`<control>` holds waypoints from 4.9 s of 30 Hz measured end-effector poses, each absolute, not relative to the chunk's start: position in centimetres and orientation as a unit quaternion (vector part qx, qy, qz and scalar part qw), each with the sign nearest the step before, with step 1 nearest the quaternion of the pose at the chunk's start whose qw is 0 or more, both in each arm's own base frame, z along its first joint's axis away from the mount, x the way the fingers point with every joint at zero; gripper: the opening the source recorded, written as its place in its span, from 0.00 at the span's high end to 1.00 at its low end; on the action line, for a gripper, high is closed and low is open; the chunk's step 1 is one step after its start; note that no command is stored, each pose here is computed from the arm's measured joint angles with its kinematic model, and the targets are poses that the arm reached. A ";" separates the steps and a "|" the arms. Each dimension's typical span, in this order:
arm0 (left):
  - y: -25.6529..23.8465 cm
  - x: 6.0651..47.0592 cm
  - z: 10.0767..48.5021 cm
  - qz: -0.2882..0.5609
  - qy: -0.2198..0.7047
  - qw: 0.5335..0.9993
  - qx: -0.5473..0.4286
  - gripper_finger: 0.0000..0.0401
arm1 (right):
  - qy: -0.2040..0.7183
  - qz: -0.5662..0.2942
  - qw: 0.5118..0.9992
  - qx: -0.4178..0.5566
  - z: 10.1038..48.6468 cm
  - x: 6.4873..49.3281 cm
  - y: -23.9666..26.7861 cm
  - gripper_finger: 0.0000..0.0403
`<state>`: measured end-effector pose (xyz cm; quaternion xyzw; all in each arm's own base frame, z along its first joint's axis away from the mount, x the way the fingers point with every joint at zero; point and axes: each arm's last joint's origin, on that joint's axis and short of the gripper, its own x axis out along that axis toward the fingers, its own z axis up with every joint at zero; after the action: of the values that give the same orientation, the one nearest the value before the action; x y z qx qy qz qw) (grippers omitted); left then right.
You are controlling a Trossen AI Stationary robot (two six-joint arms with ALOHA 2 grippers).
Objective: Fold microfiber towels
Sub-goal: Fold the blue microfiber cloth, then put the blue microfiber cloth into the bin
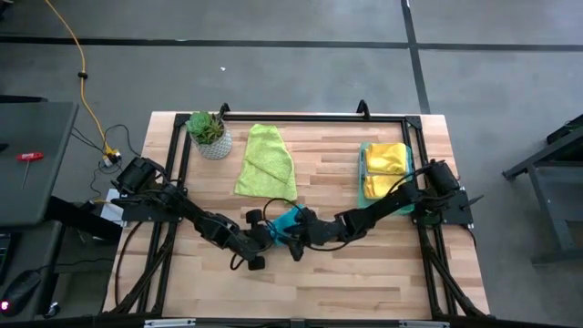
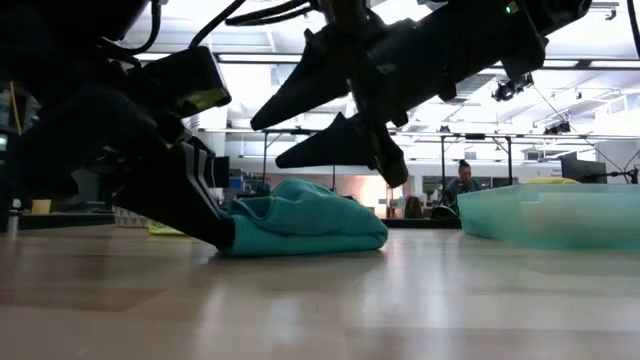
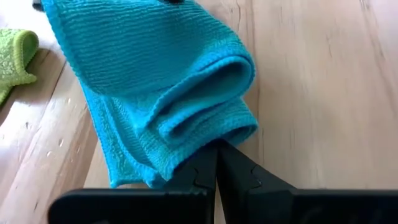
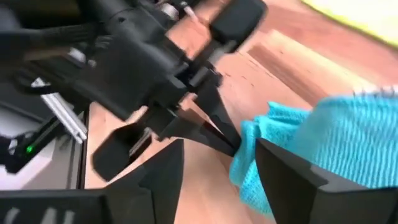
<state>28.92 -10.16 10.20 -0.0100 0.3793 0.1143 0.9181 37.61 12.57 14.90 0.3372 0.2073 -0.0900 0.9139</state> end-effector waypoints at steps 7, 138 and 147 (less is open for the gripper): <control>-10.2 27.6 11.4 0.115 0.412 0.904 -0.003 1.00 | 0.228 -0.097 0.944 0.220 17.8 36.3 11.9 0.50; -8.2 26.8 15.6 0.134 0.420 0.897 -0.003 1.00 | 0.459 -0.182 0.834 0.247 13.0 33.4 4.9 0.99; -8.2 24.3 21.9 0.201 0.283 0.937 0.031 1.00 | 0.502 -0.340 0.769 0.201 18.6 26.6 5.2 0.99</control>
<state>24.34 -8.20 21.94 0.0311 0.2835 0.2007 0.9372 26.62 5.24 18.60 0.2013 0.5024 -0.3399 0.7691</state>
